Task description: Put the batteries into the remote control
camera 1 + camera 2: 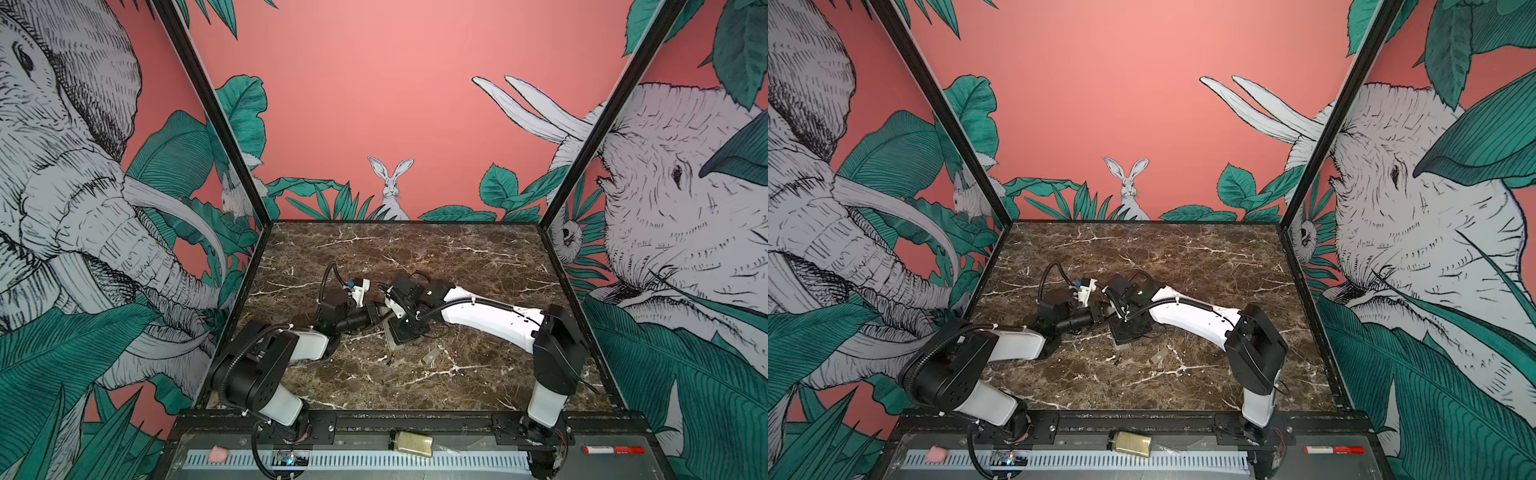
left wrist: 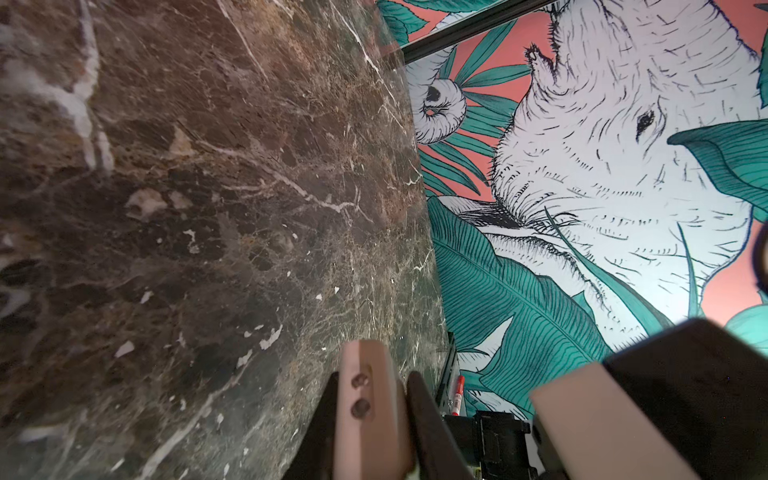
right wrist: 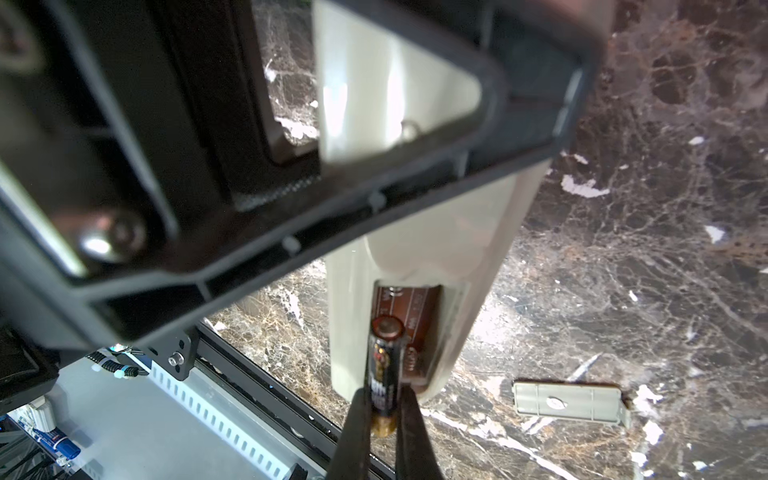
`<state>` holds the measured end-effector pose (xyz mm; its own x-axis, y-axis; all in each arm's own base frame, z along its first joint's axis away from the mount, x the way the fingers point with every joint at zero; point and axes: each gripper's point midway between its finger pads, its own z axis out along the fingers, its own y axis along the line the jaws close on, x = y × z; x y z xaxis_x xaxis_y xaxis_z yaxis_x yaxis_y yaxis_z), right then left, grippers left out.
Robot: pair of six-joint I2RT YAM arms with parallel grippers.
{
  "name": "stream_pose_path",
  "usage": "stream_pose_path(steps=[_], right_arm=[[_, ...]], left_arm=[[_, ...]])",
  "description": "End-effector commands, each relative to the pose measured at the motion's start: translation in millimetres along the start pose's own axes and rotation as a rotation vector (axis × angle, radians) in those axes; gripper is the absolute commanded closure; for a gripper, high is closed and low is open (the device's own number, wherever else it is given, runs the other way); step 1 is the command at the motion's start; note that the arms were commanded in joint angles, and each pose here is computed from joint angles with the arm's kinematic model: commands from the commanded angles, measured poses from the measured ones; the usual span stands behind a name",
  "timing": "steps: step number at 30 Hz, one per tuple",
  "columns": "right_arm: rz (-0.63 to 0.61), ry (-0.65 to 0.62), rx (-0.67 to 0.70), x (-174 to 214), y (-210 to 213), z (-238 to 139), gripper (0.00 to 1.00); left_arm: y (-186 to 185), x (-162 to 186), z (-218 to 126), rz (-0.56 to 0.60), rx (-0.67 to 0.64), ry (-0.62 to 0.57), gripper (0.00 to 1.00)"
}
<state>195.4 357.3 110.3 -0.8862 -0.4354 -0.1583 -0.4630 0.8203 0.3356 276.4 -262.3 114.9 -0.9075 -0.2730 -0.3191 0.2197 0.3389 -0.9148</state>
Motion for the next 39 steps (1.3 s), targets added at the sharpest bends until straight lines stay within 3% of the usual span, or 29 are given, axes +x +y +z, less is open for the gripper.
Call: stream_pose_path(steps=[1,16,35,39], right_arm=[[-0.005,-0.003,-0.014,-4,8,-2,1.0],[-0.004,-0.018,0.004,-7,8,-12,1.0],[0.013,-0.082,0.025,-20,16,-55,1.0],[0.009,-0.086,0.035,-19,15,-60,0.92]], left_arm=[[-23,-3,-1,0.036,0.095,-0.007,1.0],[-50,-1,5,0.074,0.234,0.073,1.0],[-91,-21,3,0.097,0.363,0.036,1.0],[-96,-23,3,0.1,0.382,0.042,1.0]])
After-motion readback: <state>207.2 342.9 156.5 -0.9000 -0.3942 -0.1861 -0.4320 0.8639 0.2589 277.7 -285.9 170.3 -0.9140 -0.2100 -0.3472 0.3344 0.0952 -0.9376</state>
